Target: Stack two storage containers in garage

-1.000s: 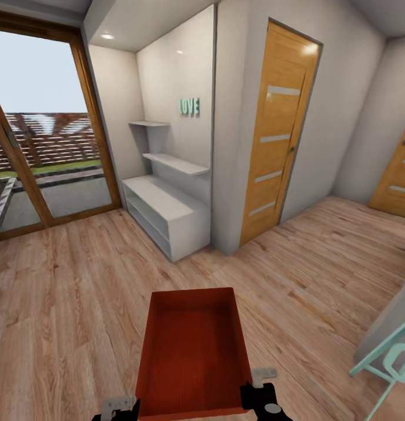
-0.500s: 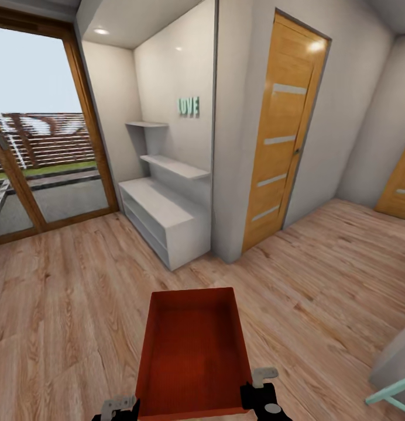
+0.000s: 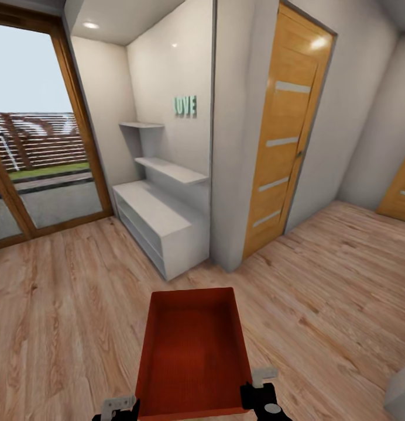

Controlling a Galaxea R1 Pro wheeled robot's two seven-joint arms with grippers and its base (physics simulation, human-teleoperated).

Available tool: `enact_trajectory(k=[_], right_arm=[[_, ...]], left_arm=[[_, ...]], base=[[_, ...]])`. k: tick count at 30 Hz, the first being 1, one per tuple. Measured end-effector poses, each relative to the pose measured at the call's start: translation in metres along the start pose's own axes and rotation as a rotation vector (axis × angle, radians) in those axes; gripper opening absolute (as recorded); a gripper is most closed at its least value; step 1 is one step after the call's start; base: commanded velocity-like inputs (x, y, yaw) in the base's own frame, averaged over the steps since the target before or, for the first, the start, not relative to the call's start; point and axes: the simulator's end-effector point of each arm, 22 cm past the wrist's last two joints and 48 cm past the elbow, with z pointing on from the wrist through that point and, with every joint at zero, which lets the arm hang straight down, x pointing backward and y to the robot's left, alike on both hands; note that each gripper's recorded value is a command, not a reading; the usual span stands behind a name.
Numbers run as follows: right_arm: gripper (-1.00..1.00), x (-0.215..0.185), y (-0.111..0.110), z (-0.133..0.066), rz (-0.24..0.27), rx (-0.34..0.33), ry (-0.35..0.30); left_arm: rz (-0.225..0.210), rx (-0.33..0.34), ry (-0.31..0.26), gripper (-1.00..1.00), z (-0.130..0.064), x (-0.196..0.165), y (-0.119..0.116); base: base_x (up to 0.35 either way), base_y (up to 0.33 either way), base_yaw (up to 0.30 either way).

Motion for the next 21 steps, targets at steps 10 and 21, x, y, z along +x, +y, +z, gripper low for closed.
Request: enact_trajectory(k=[10,21], right_arm=[[-1.00,0.0001,-0.0005,0.0001,0.001,0.000,0.000],[-1.00,-0.0009,-0.0009,-0.0002,0.002,0.000,-0.002]], left_arm=[[-0.001,0.000,0.000,-1.00,0.0000,0.0000,-0.0005],[-0.002,0.001,-0.002,-1.00,-0.0001,-0.0009,-0.0010]], base=[[0.344,0.000,-0.149],[0.345,0.000,-0.144]])
